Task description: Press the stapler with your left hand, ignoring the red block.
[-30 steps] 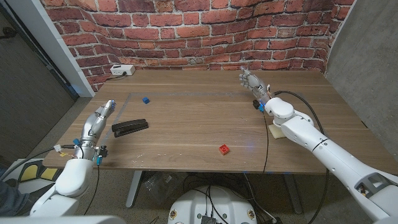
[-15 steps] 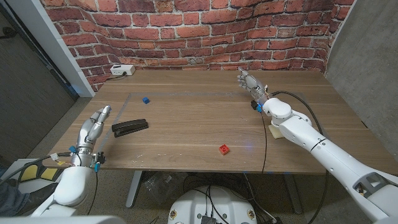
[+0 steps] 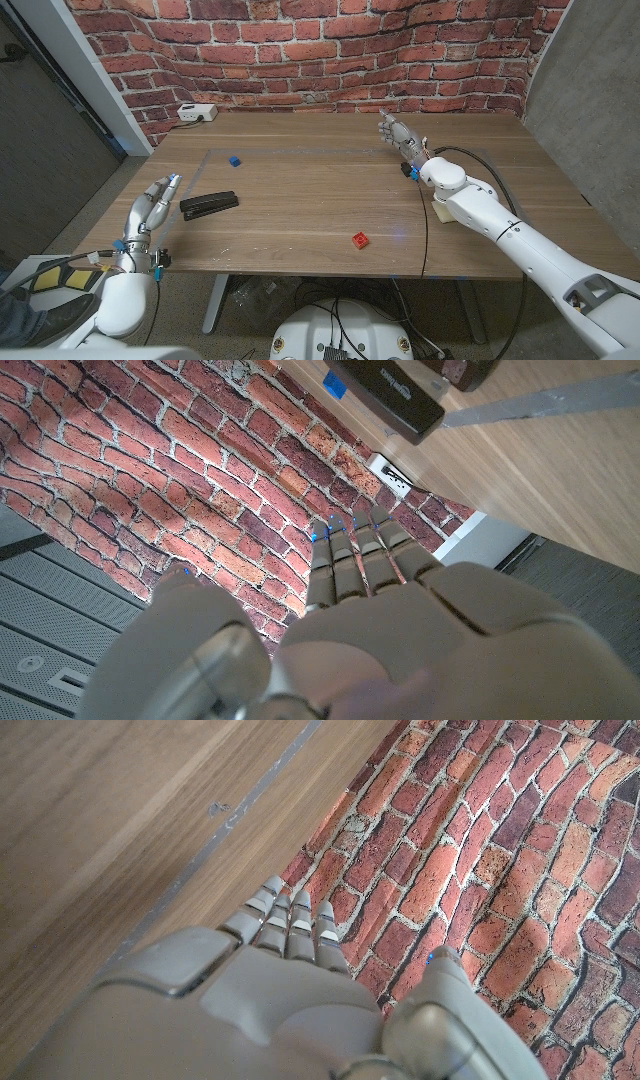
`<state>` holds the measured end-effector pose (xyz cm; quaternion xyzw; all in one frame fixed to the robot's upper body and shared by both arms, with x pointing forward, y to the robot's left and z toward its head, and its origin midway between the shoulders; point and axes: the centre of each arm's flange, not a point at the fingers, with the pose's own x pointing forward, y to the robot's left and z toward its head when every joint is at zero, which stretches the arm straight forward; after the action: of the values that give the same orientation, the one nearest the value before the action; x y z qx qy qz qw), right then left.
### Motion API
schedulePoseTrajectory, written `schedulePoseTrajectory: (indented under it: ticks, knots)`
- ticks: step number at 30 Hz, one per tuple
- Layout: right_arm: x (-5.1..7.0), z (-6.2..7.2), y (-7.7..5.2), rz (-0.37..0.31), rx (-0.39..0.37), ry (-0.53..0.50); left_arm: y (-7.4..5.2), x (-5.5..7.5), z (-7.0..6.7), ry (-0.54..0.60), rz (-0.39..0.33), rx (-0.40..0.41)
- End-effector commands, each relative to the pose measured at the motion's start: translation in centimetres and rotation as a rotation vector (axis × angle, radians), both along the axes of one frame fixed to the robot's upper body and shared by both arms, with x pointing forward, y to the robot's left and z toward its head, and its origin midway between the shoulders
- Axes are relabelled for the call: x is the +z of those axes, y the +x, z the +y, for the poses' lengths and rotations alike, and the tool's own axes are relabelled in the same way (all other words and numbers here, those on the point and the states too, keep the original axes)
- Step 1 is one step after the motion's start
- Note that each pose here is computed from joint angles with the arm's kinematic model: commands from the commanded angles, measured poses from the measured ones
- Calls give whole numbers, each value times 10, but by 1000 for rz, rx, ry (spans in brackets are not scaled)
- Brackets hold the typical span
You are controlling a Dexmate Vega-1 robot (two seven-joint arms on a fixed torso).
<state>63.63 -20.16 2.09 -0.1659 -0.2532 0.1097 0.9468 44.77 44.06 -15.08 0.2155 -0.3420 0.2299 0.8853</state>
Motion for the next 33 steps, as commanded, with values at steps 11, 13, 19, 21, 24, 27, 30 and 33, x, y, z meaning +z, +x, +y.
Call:
schedulePoseTrajectory:
  ticks: [11,13,19,21,24,27,30,33]
  knots:
    - [-5,3,2,15,15,-6,-10,8,-8,222,28,252]
    - [-6,3,4,26,24,-10,-8,12,-11,267,34,278]
    - [-4,-1,5,24,16,-14,-8,17,-13,313,76,323]
    - [-3,-2,4,20,13,-13,-8,19,-13,329,88,339]
    - [-2,-3,4,17,12,-9,-8,23,-16,363,84,370]
    - [-1,-2,5,14,13,-12,-9,25,-19,413,86,406]
    - [-1,-2,6,21,14,-15,-11,27,-22,477,102,464]
    - [-2,-2,8,27,18,-15,-13,29,-25,550,99,532]
